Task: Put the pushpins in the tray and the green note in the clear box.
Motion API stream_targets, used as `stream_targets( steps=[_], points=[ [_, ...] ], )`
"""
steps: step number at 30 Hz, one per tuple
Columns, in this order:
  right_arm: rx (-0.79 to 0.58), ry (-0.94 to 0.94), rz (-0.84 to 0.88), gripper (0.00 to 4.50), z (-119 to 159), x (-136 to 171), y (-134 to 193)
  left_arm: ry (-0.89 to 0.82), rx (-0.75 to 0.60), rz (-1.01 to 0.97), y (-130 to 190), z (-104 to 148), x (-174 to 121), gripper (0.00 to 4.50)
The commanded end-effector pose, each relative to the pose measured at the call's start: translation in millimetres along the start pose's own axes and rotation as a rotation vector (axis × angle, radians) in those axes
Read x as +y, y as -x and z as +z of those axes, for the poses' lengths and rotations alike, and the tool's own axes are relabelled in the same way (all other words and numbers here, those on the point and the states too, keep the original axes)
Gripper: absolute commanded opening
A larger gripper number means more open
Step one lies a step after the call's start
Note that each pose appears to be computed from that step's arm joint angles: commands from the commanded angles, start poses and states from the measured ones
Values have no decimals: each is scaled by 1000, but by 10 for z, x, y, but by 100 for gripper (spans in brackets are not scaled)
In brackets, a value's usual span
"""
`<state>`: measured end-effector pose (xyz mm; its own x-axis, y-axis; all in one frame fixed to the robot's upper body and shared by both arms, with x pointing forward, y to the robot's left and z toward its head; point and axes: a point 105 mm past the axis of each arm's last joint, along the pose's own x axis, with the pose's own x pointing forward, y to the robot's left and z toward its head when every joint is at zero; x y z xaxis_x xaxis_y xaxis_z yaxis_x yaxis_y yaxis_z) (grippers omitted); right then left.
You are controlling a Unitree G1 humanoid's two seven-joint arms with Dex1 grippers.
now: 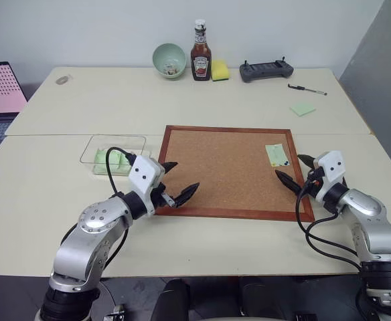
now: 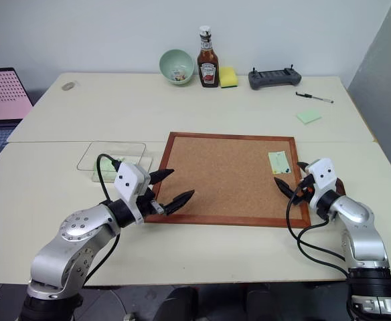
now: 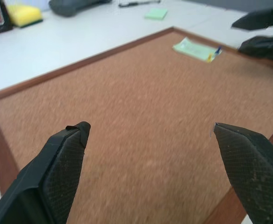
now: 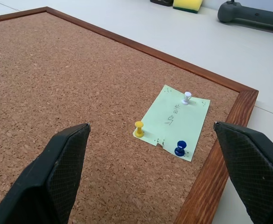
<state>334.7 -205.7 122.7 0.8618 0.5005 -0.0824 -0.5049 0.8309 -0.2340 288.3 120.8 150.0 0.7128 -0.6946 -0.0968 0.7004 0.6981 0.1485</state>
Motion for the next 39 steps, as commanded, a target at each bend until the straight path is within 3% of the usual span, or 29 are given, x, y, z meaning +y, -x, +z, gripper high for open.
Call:
stream_targets(
  steps=[1, 4, 7, 14, 26, 39],
  points=[
    [-66, 26, -5, 447, 164, 28, 55, -45, -24, -51, -73, 104, -36, 449],
    [-63, 24, -8, 447, 150, 54, 121, -66, -29, -89, -142, 124, -80, 449],
    [-60, 23, -12, 450, 141, 65, 174, -93, -6, -109, -210, 80, -102, 403],
    [-65, -9, 1, 450, 179, 153, 270, -95, -18, -202, -559, 43, -252, 255],
    [-46, -11, -28, 450, 292, 124, 100, -72, 9, -263, -942, -211, -355, 13],
    [-9, -75, 17, 450, 300, 77, -255, -30, 22, -281, -1177, -380, -466, 3]
  ],
)
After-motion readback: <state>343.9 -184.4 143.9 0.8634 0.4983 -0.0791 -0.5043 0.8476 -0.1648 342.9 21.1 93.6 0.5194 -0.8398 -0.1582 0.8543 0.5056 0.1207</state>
